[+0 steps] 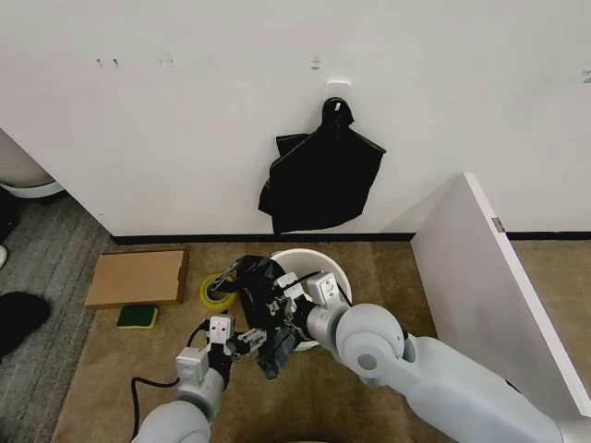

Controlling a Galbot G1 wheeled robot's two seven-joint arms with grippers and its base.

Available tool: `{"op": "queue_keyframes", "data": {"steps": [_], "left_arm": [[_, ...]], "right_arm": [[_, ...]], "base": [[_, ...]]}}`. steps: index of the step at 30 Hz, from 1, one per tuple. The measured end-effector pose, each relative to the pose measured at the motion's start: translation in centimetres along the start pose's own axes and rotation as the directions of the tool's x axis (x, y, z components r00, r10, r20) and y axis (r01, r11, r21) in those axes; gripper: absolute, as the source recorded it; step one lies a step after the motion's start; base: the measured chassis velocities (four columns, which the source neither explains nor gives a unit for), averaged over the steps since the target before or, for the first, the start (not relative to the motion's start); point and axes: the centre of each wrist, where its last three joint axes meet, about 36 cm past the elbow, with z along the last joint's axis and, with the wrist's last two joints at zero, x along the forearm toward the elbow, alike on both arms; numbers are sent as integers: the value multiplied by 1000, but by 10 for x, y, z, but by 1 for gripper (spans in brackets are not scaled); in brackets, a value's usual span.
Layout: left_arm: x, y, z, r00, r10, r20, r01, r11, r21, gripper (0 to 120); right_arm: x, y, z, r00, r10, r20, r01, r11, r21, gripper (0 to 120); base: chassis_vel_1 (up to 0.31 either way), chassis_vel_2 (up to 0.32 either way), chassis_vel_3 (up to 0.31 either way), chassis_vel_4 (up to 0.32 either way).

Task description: Place the garbage bag over the trash bin.

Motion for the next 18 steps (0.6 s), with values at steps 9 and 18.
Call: {"op": "queue_keyframes", "data": {"steps": [9, 18], "left_arm": [[-15, -4, -16, 998, -27, -59, 29, 999, 30, 94], [-31, -5, -24, 995, -36, -96, 44, 995, 89, 94]], "right_arm": [[2, 0, 0, 1000, 1, 0, -1, 1000, 1, 0], [2, 2, 0, 1000, -5, -1, 5, 1000, -3, 0]], "base": [[0, 0, 0, 0], [0, 0, 0, 0]]}}
